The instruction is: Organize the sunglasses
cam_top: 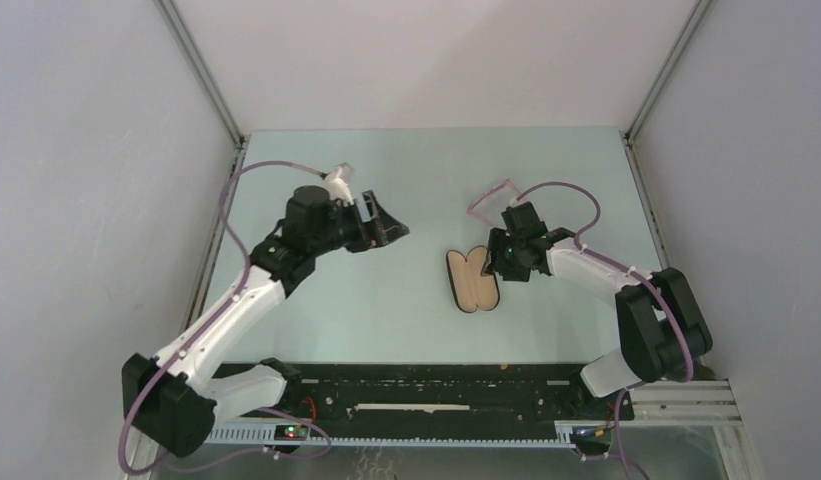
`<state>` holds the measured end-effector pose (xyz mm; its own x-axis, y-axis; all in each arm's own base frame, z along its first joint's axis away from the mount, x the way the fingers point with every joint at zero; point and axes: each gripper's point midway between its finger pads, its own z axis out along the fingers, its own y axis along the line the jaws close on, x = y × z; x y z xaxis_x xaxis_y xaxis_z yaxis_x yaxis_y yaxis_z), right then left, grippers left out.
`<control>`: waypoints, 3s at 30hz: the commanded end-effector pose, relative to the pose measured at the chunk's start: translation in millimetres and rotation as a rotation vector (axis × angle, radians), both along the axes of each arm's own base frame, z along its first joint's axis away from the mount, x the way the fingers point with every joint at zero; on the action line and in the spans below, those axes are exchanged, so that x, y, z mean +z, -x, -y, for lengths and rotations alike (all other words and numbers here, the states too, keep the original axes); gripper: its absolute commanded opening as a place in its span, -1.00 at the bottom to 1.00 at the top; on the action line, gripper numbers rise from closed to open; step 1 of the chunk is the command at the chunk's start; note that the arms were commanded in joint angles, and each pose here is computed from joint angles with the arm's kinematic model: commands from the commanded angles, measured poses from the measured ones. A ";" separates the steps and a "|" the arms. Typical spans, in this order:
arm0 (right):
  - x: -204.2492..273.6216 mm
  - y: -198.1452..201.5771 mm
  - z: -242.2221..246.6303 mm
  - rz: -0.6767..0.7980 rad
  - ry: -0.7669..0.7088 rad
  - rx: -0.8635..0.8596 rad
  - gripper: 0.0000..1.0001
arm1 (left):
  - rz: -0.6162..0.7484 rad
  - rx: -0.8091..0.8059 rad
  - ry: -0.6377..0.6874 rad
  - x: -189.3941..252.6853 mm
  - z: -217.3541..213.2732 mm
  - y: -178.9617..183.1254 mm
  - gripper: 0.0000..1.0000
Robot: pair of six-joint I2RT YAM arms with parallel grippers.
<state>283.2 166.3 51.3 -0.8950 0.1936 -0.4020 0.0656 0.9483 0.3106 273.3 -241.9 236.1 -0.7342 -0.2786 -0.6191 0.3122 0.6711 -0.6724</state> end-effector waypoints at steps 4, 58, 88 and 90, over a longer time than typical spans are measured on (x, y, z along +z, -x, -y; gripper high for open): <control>-10.9 -5.1 -3.3 0.017 0.024 0.020 -0.24 | -0.009 0.144 -0.031 -11.2 -52.8 2.8 0.66; 122.6 18.4 41.7 0.341 -0.021 -0.123 0.55 | -0.477 0.859 -0.421 -176.3 -168.3 -131.3 0.32; 125.2 29.2 1.2 0.330 -0.094 -0.053 0.53 | -0.449 0.705 -0.362 -164.2 -118.1 -82.4 -1.00; 124.7 29.2 0.9 0.329 -0.093 -0.055 0.53 | -0.457 0.667 -0.360 -164.9 -101.6 -67.0 -1.00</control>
